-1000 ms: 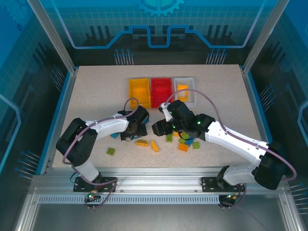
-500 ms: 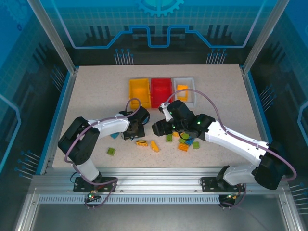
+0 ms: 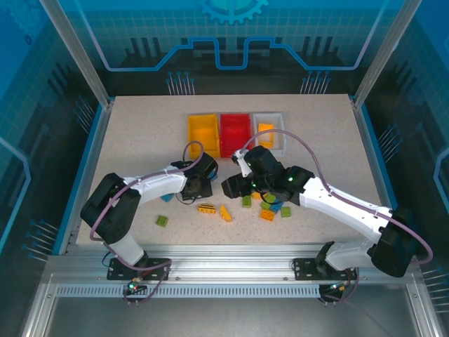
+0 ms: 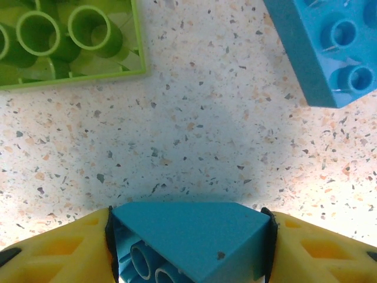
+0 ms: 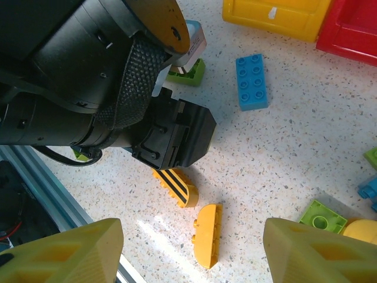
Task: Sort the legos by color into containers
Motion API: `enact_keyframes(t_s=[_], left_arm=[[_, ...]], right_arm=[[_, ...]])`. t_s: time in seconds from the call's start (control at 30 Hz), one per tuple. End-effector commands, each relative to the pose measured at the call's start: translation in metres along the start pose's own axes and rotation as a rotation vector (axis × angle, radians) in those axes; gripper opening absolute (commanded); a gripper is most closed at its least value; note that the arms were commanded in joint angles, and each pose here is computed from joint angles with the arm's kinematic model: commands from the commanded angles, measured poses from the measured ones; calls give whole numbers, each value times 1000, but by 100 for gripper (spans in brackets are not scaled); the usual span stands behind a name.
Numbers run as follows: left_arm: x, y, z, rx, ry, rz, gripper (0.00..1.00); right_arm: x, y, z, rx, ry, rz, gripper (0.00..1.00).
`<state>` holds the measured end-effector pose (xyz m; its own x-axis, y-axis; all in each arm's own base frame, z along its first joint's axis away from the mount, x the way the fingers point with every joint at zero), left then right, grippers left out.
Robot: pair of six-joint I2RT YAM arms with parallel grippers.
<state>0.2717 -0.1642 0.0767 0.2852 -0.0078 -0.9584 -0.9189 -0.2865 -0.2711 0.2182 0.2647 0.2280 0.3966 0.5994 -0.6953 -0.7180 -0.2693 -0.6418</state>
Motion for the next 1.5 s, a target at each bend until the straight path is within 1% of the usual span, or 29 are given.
enact_keyframes(t_s=[0.0, 0.13, 0.23, 0.47, 0.63, 0.77, 0.87, 0.97, 1.07, 1.13, 1.27, 1.47], left_arm=[[-18, -12, -4, 16, 16, -53, 47], [-33, -24, -8, 17, 33, -88, 47], [-46, -45, -14, 5, 62, -122, 47], [-65, -117, -36, -14, 109, -213, 47], [-57, -169, -50, -35, 107, -256, 47], [-35, -194, -51, -65, 88, -247, 47], [-17, -201, -51, -79, 74, -229, 48], [-3, -202, -54, -80, 80, -202, 51], [0, -201, -56, -82, 81, -184, 63], [-6, -201, -56, -85, 92, -190, 67], [-30, -203, -58, -87, 127, -224, 71], [-65, -200, -65, -103, 214, -256, 72]], right_arm=[[-7, -2, 0, 10, 8, -21, 66], [-10, -5, -3, 16, 20, -37, 66], [-12, -13, -6, 31, 19, -60, 66], [-13, -43, -22, 94, 48, -125, 66], [-8, -64, -28, 121, 57, -155, 66], [-7, -72, -29, 134, 62, -164, 66], [-6, -72, -31, 141, 63, -165, 66], [-4, -69, -35, 150, 73, -156, 66], [-2, -64, -41, 167, 92, -140, 66], [-2, -59, -48, 189, 124, -132, 66], [-8, -40, -73, 274, 252, -106, 66], [-18, 5, -117, 433, 387, -47, 66]])
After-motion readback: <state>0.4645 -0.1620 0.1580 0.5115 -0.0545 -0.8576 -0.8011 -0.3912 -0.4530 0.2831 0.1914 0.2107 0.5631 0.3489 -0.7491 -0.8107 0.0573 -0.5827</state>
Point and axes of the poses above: each hand's point on the last joint's axis, 136 mm out from that joint toward the fingers, its own x axis out along the fingers, its own z axis along the line the jaws close on, y = z × x, the point moved 5 cm from there along -x, back along the fingers, and after that the axes turned 2 degrees about -x, right-handed, at the moved point
